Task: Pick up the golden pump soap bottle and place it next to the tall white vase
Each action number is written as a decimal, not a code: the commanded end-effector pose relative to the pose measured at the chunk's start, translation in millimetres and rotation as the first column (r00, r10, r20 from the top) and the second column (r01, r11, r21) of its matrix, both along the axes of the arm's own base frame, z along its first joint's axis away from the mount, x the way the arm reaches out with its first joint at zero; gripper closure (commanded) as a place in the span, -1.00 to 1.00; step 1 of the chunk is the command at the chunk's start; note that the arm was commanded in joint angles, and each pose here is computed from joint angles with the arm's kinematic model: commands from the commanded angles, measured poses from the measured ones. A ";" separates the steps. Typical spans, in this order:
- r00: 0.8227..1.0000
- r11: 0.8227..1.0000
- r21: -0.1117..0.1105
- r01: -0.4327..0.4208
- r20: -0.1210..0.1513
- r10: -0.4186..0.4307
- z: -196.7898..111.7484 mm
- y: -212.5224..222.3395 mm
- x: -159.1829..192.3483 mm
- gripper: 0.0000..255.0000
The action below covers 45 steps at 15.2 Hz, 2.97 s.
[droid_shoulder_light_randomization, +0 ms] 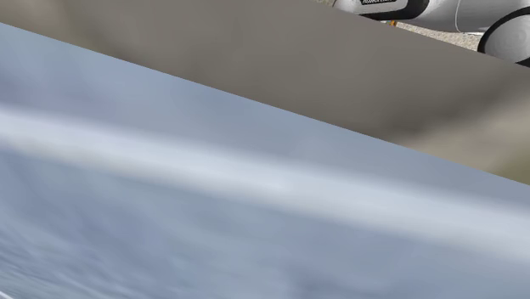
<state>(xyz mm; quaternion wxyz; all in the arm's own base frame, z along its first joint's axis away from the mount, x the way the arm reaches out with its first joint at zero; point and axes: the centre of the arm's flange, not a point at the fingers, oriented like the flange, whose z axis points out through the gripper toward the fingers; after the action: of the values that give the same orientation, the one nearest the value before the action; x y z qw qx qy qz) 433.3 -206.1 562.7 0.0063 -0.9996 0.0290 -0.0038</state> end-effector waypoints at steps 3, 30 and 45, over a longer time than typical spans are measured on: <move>1.000 1.000 0.000 0.000 0.000 0.000 21.0 -0.1 0.0 1.00; 1.000 1.000 0.000 0.000 0.000 0.000 163.5 -0.1 0.0 1.00; 1.000 1.000 0.000 0.000 0.000 0.000 220.9 48.8 -19.9 1.00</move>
<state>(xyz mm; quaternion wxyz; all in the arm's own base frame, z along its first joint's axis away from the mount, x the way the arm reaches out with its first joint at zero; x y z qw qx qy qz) 420.3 -170.3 780.7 0.0069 -0.9996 0.0282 -0.0037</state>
